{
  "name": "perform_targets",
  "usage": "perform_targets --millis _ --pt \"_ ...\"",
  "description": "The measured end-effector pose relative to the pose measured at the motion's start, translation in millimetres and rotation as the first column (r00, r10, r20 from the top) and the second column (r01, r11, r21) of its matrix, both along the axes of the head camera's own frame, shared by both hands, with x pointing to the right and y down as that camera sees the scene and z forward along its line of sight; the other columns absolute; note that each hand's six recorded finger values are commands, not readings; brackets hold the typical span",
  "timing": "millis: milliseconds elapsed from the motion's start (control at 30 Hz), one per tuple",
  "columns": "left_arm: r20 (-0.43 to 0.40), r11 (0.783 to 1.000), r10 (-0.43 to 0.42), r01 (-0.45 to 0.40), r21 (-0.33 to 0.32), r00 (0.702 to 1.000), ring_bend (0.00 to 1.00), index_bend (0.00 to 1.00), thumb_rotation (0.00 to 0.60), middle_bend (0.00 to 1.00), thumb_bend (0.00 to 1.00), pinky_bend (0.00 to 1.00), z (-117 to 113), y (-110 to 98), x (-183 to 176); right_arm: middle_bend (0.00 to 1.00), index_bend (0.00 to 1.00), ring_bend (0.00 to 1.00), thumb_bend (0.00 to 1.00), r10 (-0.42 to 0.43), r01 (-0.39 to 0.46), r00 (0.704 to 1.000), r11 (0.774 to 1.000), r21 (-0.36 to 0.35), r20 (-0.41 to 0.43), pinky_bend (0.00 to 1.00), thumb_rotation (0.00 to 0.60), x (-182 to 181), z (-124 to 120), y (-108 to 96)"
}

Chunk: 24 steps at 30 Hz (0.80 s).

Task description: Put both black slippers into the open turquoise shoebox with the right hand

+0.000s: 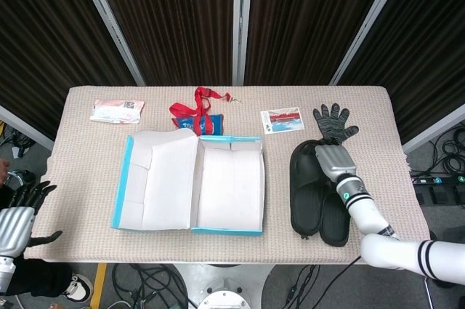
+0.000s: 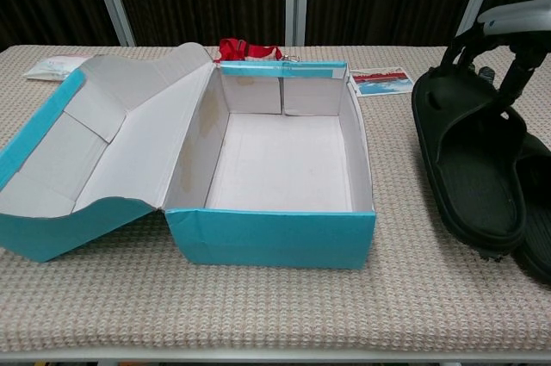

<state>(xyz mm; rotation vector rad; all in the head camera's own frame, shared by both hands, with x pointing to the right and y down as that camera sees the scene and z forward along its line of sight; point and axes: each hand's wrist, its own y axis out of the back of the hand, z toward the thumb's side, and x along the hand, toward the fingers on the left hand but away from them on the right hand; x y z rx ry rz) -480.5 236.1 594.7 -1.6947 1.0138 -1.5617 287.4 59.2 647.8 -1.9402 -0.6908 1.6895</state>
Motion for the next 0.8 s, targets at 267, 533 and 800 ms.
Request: perform_targets --millis 267,533,800 --pt "0.004 1.000 0.000 0.000 0.001 1.000 0.00 0.13 0.600 0.08 0.06 0.05 -0.2 1.2 1.1 0.45 0.51 0.11 0.20 0.076 -0.086 0.990 0.993 0.084 0.117 0.07 0.600 21.6 -57.4 -17.4" --pt "0.014 1.000 -0.005 0.005 0.004 1.000 0.00 0.13 0.600 0.08 0.06 0.05 -0.5 2.8 -0.6 0.46 0.51 0.13 0.18 0.115 -0.172 0.931 0.975 0.139 0.347 0.11 0.600 4.1 -80.0 -28.4" --pt "0.024 1.000 0.006 -0.006 0.010 1.000 0.00 0.13 0.600 0.08 0.06 0.05 -1.6 2.2 0.7 0.46 0.51 0.13 0.16 0.094 -0.220 0.784 0.966 0.133 0.613 0.12 0.600 -47.0 -53.8 -20.4"
